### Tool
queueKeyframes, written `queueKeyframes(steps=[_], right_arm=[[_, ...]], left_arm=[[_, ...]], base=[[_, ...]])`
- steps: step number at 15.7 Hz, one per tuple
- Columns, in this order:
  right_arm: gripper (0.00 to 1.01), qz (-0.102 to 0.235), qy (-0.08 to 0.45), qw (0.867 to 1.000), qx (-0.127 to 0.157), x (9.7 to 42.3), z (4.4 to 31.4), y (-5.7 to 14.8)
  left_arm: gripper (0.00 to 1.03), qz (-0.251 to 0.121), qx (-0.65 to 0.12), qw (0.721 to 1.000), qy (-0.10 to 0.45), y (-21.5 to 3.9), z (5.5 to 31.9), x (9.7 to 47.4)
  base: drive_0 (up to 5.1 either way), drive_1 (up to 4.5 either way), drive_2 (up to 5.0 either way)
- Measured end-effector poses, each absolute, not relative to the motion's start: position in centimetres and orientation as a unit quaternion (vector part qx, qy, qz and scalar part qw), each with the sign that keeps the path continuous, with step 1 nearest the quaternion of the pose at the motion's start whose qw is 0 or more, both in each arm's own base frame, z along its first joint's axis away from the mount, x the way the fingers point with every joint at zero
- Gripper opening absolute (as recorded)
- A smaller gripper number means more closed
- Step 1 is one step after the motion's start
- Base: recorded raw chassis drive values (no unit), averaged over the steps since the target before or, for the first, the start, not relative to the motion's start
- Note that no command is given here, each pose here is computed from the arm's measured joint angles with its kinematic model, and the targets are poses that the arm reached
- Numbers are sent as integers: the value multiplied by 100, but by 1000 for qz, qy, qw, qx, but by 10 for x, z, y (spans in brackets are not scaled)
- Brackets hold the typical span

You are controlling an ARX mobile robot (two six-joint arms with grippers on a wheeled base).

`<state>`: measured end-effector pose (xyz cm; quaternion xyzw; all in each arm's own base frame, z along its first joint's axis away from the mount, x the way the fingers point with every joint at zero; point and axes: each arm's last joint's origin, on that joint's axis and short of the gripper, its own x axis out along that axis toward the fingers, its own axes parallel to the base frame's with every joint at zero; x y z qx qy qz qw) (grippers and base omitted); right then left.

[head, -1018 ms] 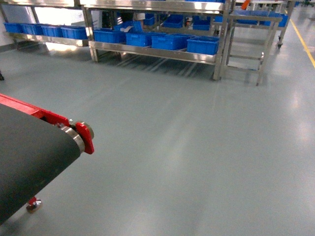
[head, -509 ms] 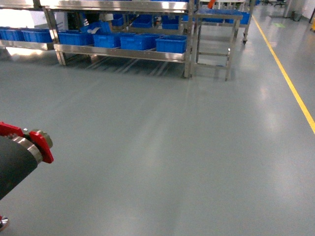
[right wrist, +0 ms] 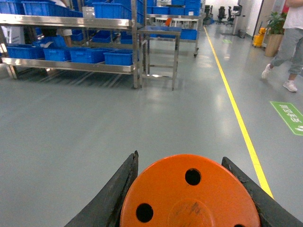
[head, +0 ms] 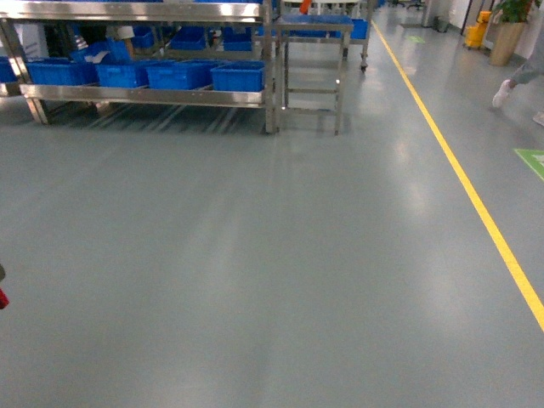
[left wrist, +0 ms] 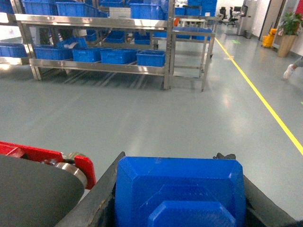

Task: Sort blue parts and orange caps into right shelf containers

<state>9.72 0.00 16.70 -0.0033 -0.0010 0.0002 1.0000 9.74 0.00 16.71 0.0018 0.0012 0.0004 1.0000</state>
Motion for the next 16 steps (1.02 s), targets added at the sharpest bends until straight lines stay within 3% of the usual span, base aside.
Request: queueKeyframes(steps=[16], right_arm=[[45, 0, -1, 1000, -3, 97, 167, 0]], left_arm=[[44, 0, 2, 1000, 1, 0, 167, 97]], base=[[-150, -150, -150]])
